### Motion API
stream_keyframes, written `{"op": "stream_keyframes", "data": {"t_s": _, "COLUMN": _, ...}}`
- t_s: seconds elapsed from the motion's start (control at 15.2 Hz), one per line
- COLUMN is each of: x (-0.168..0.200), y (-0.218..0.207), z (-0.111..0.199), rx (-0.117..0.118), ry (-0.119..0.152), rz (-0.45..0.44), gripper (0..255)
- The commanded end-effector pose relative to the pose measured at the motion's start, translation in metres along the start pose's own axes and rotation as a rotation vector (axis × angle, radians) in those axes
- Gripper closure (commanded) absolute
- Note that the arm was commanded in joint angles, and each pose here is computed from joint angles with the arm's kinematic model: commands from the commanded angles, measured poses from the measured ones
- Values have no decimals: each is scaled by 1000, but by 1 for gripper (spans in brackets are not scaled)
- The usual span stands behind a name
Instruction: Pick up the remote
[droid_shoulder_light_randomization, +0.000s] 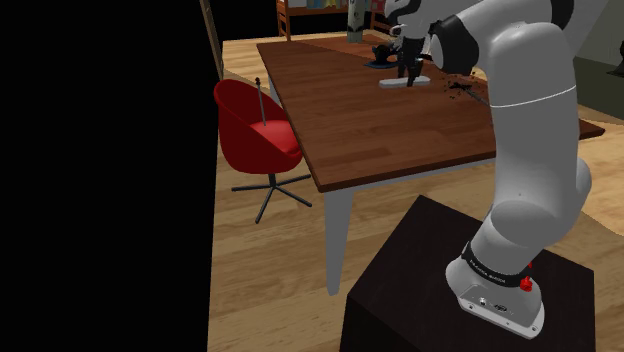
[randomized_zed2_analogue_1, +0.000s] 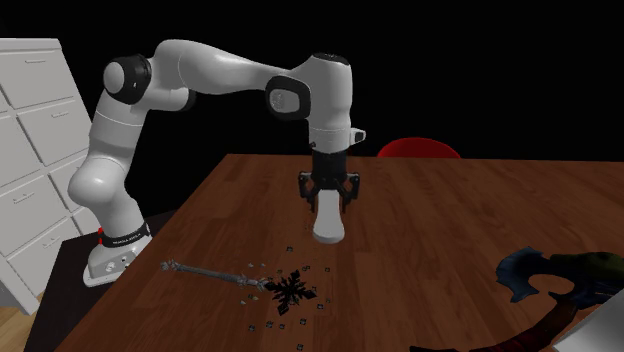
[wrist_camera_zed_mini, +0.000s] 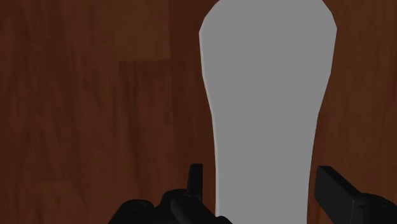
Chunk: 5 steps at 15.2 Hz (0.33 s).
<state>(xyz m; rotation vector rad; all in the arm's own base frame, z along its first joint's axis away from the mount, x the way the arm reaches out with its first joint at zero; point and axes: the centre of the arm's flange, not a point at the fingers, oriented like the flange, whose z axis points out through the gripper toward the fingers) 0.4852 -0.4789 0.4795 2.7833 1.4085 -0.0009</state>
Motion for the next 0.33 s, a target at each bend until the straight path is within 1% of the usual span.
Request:
{"op": "stream_keyframes", "data": {"t_s": 0.0, "x": 0, "y": 0, "z": -11, "rx": 0, "ry": 0, "rz": 0, "gripper": 255}}
{"op": "stream_keyframes", "data": {"t_s": 0.13, "x": 0, "y": 0, "z": -22, "rx": 0, "ry": 0, "rz": 0, "gripper": 255}}
{"op": "stream_keyframes", "data": {"t_s": 0.26, "x": 0, "y": 0, "z": -23, "rx": 0, "ry": 0, "rz": 0, "gripper": 255}}
